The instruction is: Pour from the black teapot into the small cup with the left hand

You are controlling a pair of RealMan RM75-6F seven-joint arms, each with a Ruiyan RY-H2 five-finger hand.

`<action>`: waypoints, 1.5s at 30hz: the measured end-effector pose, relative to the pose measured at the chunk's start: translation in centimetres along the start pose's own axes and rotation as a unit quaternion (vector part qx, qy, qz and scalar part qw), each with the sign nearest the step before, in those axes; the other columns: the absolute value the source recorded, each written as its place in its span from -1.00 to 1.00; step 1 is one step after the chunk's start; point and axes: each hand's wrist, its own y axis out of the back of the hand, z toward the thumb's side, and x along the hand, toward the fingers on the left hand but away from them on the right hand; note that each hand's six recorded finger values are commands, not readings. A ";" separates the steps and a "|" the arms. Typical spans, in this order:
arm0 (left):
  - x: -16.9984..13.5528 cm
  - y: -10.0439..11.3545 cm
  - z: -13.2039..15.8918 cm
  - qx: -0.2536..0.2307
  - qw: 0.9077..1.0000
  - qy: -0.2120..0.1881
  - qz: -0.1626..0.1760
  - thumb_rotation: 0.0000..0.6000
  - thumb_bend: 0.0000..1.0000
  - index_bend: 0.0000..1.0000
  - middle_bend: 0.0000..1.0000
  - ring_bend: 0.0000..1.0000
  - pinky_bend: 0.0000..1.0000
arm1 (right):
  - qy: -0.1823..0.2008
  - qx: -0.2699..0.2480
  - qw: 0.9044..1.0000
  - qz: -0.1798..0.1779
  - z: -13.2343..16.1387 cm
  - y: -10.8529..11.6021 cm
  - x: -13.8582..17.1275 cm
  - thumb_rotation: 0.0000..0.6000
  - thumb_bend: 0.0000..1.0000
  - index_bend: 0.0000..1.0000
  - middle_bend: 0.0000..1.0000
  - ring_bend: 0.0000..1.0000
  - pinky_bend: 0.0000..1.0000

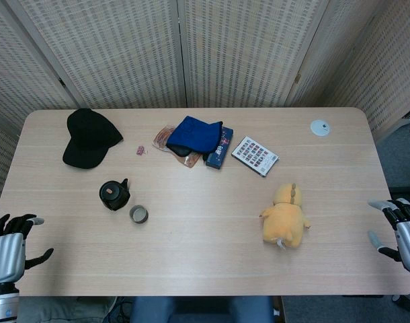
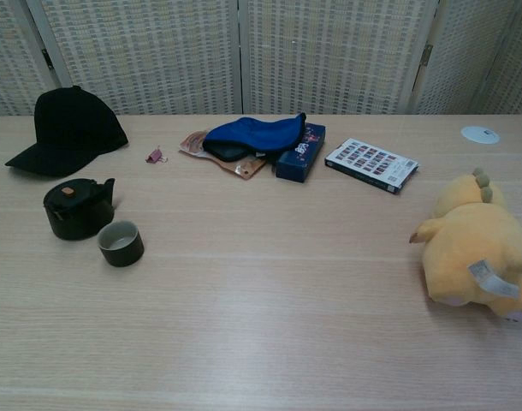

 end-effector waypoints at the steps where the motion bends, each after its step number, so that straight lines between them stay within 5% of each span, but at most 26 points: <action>1: 0.0 -0.1 0.0 0.000 1.000 -0.001 -0.001 1.00 -0.74 -0.30 -0.50 -0.57 -0.86 | 0.001 0.000 1.000 0.001 0.0 0.0 0.0 1.00 -0.40 -0.50 -0.43 -0.62 -0.52; 15: 0.9 0.1 1.3 -0.017 0.999 -0.028 -0.014 1.00 -0.74 -0.30 -0.50 -0.57 -0.86 | 0.009 0.005 1.000 -0.014 0.4 1.1 -0.1 1.00 -0.40 -0.50 -0.43 -0.62 -0.52; 21: 2.6 0.2 3.8 -0.027 0.996 -0.077 -0.031 1.00 -0.74 -0.32 -0.50 -0.57 -0.86 | 0.010 0.013 1.000 -0.025 0.6 2.0 -0.3 1.00 -0.40 -0.50 -0.43 -0.62 -0.52; 27: 4.3 -0.1 6.5 -0.024 0.990 -0.131 -0.052 1.00 -0.74 -0.55 -0.57 -0.63 -0.89 | 0.012 0.017 0.999 -0.029 0.8 2.3 -0.4 1.00 -0.40 -0.50 -0.43 -0.62 -0.52; 34: 6.7 -1.4 11.6 -0.009 0.975 -0.207 -0.082 0.99 -0.74 -0.70 -0.66 -0.67 -0.90 | 0.009 0.021 0.999 -0.032 0.7 2.5 -0.5 1.00 -0.40 -0.50 -0.43 -0.62 -0.52; 45: 10.8 -4.4 15.2 0.008 0.974 -0.197 -0.112 0.63 -0.74 -0.85 -0.76 -0.70 -0.92 | 0.002 0.022 0.999 -0.034 0.3 2.7 -0.4 1.00 -0.40 -0.50 -0.43 -0.62 -0.52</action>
